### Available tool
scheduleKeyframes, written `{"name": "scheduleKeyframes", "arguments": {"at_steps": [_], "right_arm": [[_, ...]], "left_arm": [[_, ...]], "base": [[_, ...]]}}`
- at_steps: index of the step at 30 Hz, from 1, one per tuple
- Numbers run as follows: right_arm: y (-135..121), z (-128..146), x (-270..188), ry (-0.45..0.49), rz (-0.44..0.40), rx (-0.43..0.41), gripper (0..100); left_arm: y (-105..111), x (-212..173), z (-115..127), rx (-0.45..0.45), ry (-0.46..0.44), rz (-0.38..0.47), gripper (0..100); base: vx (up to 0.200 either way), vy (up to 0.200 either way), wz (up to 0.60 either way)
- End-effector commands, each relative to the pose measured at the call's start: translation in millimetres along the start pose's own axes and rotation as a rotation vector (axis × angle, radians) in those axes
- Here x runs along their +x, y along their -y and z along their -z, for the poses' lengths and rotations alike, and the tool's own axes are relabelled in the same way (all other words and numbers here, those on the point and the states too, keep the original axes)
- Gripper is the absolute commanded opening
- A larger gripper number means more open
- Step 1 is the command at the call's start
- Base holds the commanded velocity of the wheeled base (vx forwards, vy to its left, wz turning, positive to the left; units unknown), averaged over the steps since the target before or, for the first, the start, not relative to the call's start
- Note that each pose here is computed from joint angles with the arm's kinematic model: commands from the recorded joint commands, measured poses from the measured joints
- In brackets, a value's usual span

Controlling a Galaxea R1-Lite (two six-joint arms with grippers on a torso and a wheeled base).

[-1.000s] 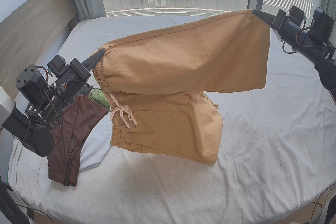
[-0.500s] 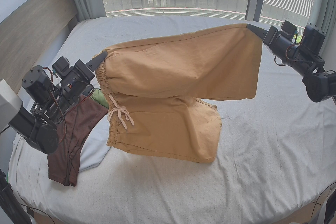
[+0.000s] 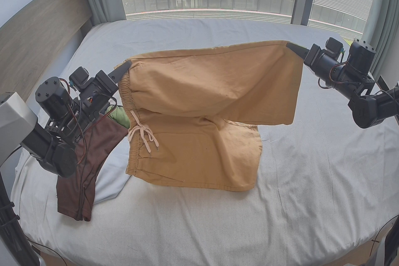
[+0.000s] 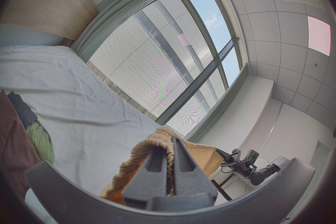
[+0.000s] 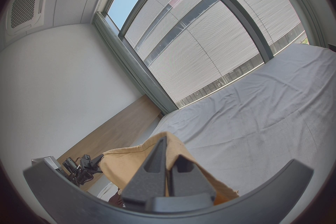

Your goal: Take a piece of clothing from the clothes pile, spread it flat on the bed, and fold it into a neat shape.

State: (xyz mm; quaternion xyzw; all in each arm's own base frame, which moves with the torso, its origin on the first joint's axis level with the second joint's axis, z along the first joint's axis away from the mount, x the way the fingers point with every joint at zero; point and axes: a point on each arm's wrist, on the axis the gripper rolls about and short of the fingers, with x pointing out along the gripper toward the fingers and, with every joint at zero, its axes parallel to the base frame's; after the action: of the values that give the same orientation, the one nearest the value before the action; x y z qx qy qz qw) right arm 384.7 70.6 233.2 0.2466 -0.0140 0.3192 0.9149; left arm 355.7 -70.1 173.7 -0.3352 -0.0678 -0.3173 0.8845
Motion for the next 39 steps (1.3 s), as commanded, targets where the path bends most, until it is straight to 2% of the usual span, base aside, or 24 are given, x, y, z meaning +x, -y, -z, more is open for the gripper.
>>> {"name": "scheduleKeyframes", "arguments": {"at_steps": [1, 12, 17, 31, 39], "right_arm": [[16.5, 12.8, 6.7, -0.016, 0.02, 0.011, 0], [61.0, 35.4, 24.3, -0.022, 0.063, 0.031, 0], [72.0, 41.6, 33.6, -0.015, 0.062, 0.059, 0], [100.7, 68.0, 62.3, 0.006, 0.035, 0.058, 0], [119.7, 85.0, 75.1, 0.006, 0.037, 0.062, 0]], "left_arm": [[-12.8, 4.7, 10.0, -0.007, -0.017, -0.019, 0], [-36.4, 21.7, 23.1, 0.022, -0.009, -0.04, 0], [-45.3, 30.1, 28.0, 0.024, 0.001, -0.039, 0], [-67.9, 45.9, 32.2, 0.032, 0.038, -0.058, 0], [-89.4, 55.5, 43.0, 0.032, 0.041, -0.067, 0]], "base": [[0.0, 0.0, 0.0], [0.0, 0.0, 0.0], [0.0, 0.0, 0.0], [0.0, 0.0, 0.0], [0.0, 0.0, 0.0]]}}
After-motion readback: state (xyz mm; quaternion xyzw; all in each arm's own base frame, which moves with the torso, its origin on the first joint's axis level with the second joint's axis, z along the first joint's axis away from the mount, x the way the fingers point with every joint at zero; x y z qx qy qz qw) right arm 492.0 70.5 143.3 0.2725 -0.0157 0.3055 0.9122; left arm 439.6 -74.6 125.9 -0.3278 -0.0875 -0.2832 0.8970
